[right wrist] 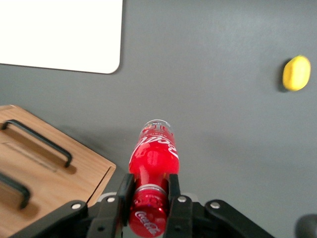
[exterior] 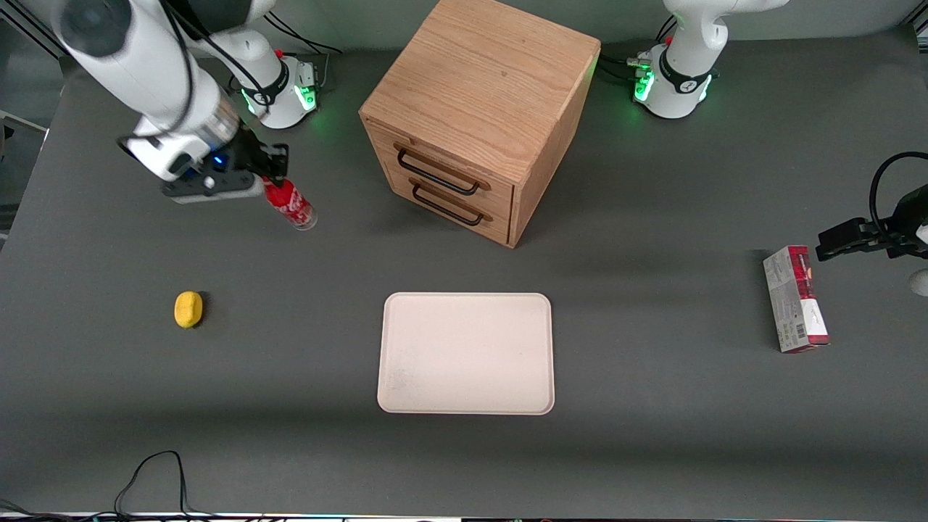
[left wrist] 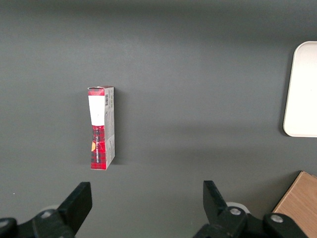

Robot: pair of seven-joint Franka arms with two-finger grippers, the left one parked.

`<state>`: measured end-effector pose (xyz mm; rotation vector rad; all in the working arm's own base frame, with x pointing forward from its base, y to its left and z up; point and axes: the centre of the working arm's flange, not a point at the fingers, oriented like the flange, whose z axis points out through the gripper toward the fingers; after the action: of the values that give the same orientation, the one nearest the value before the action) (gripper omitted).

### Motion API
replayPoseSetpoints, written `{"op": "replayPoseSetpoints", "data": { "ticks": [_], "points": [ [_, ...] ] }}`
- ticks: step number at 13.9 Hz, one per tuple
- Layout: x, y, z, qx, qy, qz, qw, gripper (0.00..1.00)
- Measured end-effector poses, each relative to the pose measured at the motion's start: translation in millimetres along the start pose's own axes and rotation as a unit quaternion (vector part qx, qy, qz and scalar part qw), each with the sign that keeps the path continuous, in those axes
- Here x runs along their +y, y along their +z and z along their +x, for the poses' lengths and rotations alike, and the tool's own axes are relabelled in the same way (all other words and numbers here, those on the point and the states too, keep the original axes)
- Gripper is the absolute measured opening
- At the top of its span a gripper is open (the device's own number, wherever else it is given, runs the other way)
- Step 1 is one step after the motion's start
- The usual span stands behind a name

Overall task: Place coke bottle on tray
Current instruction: 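Lift the bottle with the right gripper and carry it toward the tray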

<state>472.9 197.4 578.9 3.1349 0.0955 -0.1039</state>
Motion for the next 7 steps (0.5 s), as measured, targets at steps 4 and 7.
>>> {"op": "replayPoseSetpoints", "data": {
  "ticks": [4, 7],
  "points": [
    [-1.3, -56.4, 0.5, 0.018, 0.0, 0.005, 0.9998, 0.32],
    [-18.8, -61.4, 36.8, 0.029, -0.001, 0.005, 0.9996, 0.32]
  ]
}}
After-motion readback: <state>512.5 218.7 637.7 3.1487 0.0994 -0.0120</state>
